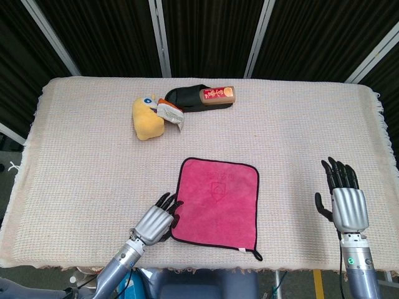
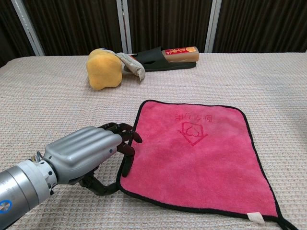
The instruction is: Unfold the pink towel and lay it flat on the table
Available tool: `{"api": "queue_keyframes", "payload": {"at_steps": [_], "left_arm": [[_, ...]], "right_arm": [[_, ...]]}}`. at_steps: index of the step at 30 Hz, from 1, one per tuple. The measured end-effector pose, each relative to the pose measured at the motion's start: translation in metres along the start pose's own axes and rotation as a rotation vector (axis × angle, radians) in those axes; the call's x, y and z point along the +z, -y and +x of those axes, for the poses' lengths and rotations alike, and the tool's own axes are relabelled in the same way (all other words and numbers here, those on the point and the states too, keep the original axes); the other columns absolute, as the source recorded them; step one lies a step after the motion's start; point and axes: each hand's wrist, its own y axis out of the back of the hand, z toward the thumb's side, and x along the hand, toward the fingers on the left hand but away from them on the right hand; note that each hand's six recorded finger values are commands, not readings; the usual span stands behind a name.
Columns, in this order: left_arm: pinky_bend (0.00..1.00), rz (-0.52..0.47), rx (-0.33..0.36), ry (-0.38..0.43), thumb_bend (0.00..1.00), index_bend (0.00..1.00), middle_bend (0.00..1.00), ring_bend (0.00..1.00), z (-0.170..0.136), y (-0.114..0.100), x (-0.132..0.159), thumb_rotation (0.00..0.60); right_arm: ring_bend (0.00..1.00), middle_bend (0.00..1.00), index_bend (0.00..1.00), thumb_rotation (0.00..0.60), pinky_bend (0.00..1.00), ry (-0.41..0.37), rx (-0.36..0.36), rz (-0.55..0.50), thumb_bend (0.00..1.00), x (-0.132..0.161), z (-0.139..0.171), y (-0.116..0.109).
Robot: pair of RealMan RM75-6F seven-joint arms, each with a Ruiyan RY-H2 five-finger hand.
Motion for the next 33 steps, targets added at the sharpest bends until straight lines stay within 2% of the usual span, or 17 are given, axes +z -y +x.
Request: {"api": "queue_keyframes", "payload": {"at_steps": [3,7,13,17,24,28,33], "left_arm": [[0.00,0.013,-0.016,0.003,0.08,0.12,0.03,0.00,-0.001,0.000,-0.002,0.600],[0.00,0.038,-0.033,0.006,0.03,0.03,0.00,0.00,-0.002,-0.003,-0.004,0.600],[0.00,0.054,-0.049,0.008,0.03,0.00,0.00,0.00,-0.004,-0.009,-0.007,0.600],[0.00,0.049,-0.031,-0.003,0.03,0.00,0.00,0.00,-0.007,-0.021,-0.012,0.600],[0.00,0.001,0.100,-0.091,0.03,0.00,0.00,0.00,-0.024,-0.068,-0.044,0.600],[0.00,-0.012,0.178,-0.177,0.03,0.00,0.00,0.00,-0.048,-0.092,-0.077,0.600],[0.00,0.006,0.261,-0.286,0.03,0.00,0.00,0.00,-0.087,-0.111,-0.117,0.600]], "right_arm": [[0.00,0.05,0.01,0.600,0.06,-0.004,0.000,0.001,0.47,0.001,0.000,0.000],[0.00,0.05,0.01,0.600,0.06,-0.005,0.005,0.003,0.47,0.001,0.001,0.002],[0.00,0.05,0.01,0.600,0.06,-0.009,0.004,0.003,0.47,0.002,0.002,0.002],[0.00,0.05,0.01,0.600,0.06,-0.014,0.005,0.005,0.47,0.002,0.003,0.002],[0.00,0.05,0.01,0.600,0.06,-0.015,0.009,0.012,0.47,0.000,0.002,0.001],[0.00,0.05,0.01,0.600,0.06,-0.025,0.026,0.019,0.47,0.000,0.002,0.003],[0.00,0.05,0.01,0.600,0.06,-0.033,0.062,0.041,0.47,-0.002,0.005,0.006]]}}
